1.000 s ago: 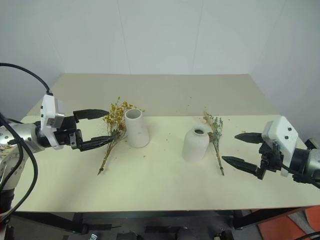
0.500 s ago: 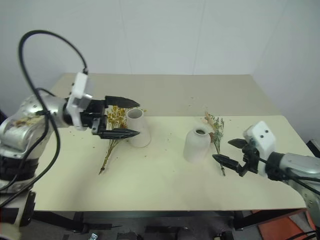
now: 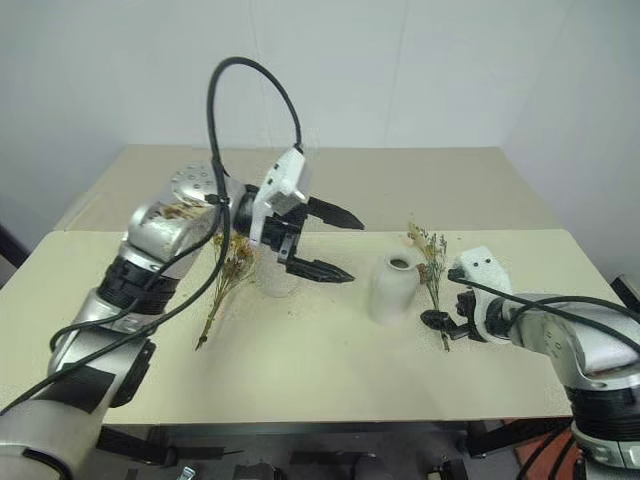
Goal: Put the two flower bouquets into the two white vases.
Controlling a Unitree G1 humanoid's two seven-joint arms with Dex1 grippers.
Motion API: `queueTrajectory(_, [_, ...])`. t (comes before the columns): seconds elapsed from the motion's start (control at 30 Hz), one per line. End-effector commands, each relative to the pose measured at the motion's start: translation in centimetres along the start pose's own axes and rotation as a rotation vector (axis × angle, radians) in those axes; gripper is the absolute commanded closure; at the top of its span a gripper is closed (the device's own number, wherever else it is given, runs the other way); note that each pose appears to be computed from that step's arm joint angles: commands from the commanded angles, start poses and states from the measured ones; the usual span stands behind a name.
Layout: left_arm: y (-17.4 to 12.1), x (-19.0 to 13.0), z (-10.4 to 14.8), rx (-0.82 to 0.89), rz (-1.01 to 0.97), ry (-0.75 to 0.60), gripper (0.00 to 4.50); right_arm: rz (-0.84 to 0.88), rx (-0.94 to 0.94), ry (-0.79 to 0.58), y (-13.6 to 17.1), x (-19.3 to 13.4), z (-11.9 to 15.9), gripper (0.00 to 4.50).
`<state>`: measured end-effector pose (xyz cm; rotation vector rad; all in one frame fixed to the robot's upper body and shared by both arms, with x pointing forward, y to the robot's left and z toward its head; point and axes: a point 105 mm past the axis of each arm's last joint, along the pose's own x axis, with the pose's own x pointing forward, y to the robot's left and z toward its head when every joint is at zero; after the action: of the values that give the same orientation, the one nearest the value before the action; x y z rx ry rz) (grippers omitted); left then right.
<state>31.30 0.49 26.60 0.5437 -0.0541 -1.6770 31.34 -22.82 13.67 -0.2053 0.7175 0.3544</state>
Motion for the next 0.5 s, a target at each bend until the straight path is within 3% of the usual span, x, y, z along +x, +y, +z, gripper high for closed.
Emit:
queueTrajectory(0.03, [0.3,0.6,1.4,0.060,-0.014,-0.007,0.00,-0.050,-0.030,0.037,-0.7,0.7,0.0,0.03])
queueTrajectory(0.23, [1.1,1.8,0.9,0.044,-0.017,0.003,0.00,-0.059,-0.096,0.107,-1.2,2.9,-0.3,0.19])
queueTrajectory(0.33, [0.7,1.9,0.8,0.051,-0.035,-0.002,0.00,-0.045,-0.135,0.142,-1.2,3.8,0.0,0.82])
queueTrajectory(0.5, [0.8,1.7,0.6,0.041,-0.010,-0.008,0.00,0.007,-0.122,0.205,-1.8,4.5,0.7,2.50])
